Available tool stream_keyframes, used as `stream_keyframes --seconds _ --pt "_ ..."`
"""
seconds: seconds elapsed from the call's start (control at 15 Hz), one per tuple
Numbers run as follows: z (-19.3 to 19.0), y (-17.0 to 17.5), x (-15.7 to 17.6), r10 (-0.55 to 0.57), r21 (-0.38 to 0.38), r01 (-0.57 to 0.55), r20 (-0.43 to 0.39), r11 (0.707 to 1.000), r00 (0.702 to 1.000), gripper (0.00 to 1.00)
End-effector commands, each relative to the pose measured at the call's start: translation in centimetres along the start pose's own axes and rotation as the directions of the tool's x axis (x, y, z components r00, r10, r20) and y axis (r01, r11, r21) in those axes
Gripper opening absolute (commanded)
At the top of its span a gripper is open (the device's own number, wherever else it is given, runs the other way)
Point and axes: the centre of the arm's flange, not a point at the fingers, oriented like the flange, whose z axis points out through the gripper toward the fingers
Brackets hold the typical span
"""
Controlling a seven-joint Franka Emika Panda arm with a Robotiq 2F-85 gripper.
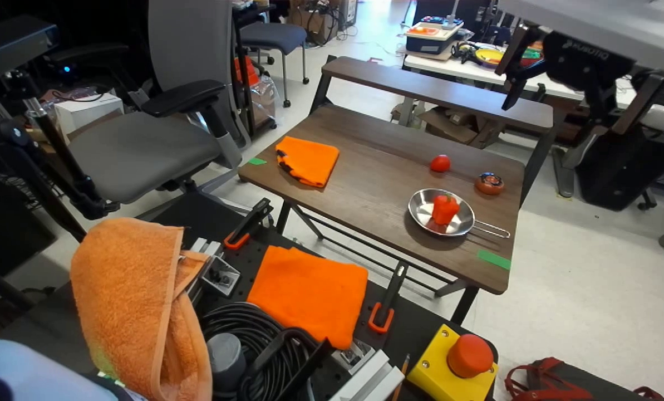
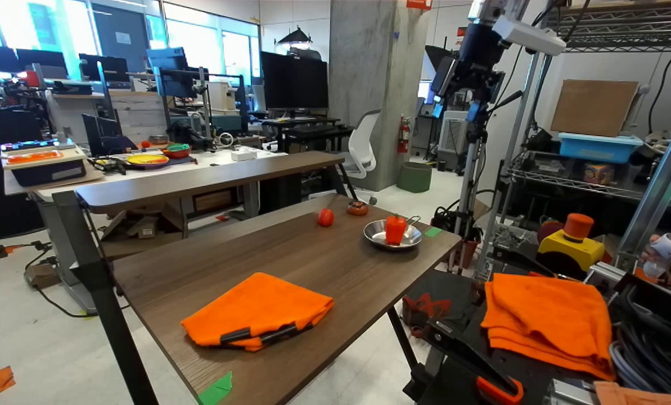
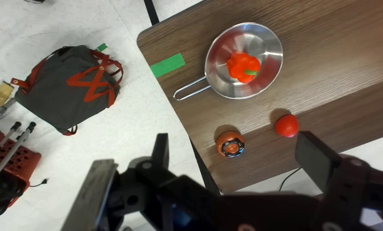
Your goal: Pick up the red bell pepper and put it on the table
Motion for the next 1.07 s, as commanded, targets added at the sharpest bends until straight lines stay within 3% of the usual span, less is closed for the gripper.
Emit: stream_keyframes --seconds 0.0,0.33,1.0 --pt "5.1 -3.1 3.0 0.041 0.034 -0.042 0.02 0.999 0.999 1.0" --pt "11.4 -6.7 4.5 0.065 0.042 -0.07 0.105 0.997 0.992 1.0" --pt "21.2 -8.0 5.7 0.14 -0.031 -0.137 0.224 0.99 0.964 1.0"
